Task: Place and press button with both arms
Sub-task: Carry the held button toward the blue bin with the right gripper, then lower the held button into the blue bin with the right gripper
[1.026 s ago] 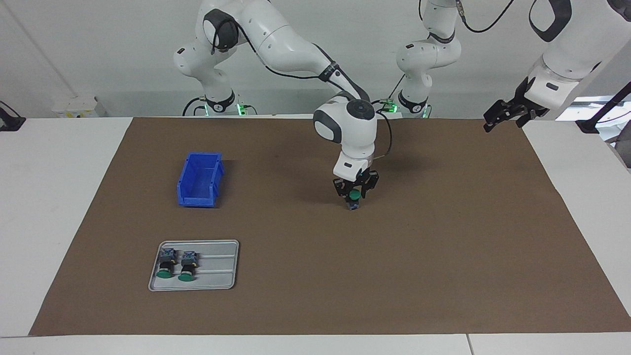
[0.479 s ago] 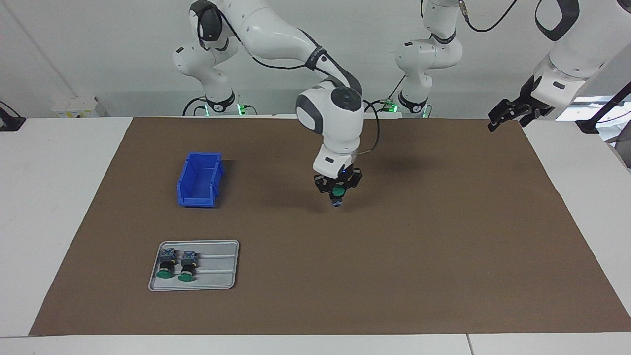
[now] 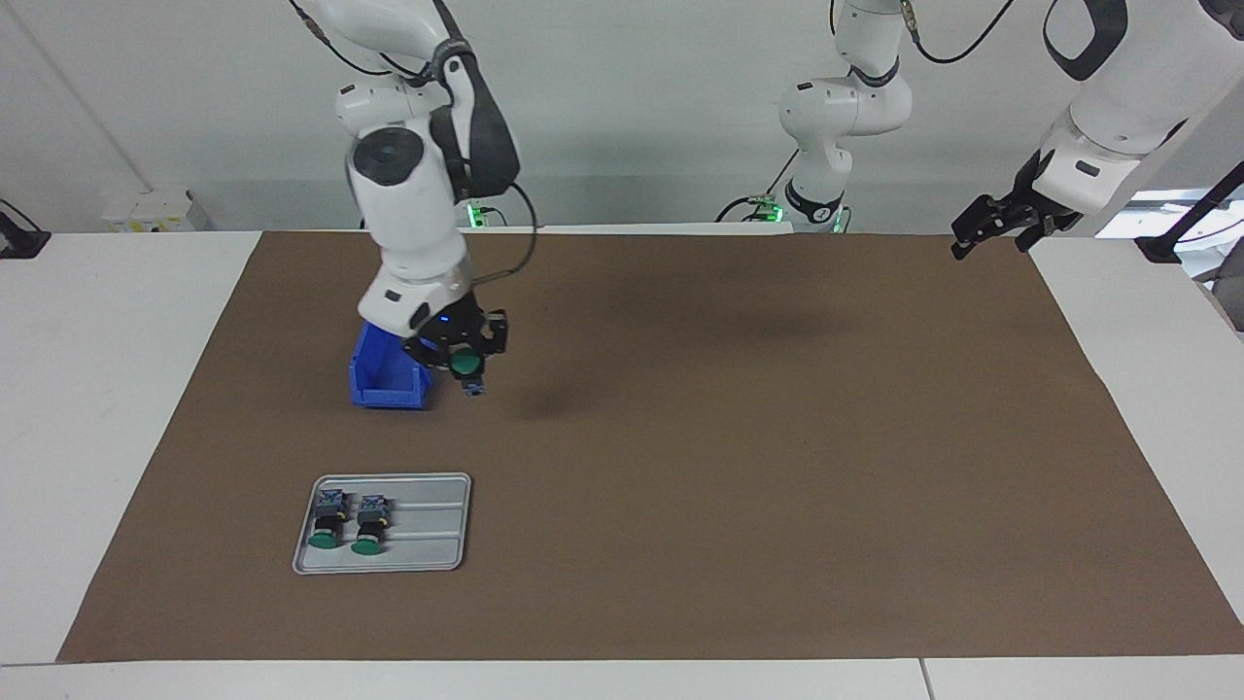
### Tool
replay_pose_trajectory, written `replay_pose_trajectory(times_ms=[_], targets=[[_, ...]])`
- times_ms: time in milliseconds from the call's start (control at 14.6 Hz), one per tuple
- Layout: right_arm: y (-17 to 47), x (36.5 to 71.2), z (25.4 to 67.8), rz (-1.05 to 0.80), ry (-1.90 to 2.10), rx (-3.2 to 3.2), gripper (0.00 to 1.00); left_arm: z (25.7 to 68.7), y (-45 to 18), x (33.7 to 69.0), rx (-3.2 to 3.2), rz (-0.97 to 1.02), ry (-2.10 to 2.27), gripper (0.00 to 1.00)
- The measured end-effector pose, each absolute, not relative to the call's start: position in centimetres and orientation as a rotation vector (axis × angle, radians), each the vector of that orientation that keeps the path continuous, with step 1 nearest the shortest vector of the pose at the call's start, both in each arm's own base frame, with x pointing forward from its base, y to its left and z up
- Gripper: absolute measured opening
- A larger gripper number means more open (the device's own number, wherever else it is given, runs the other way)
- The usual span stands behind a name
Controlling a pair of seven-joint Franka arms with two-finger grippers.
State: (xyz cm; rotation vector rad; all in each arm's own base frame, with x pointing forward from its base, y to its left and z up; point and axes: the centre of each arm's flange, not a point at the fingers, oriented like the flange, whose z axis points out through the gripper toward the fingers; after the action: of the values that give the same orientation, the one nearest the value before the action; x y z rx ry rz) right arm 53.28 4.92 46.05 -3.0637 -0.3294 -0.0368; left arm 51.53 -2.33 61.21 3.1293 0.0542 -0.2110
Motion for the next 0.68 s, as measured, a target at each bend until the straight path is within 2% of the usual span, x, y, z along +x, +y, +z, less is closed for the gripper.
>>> replay_pose_trajectory(times_ms=[205,684], targets=[[-0.2,50.1,43.6,0.024,-0.254,-3.050,0.34,61.2,-1.9,51.5,3.164,-0.210,0.047,1.00],[0.0,49.1,38.1,0.086,-0.147,-3.063,0.34,61.2,-2.0,51.5,3.170,-0.210,0.031,1.00]])
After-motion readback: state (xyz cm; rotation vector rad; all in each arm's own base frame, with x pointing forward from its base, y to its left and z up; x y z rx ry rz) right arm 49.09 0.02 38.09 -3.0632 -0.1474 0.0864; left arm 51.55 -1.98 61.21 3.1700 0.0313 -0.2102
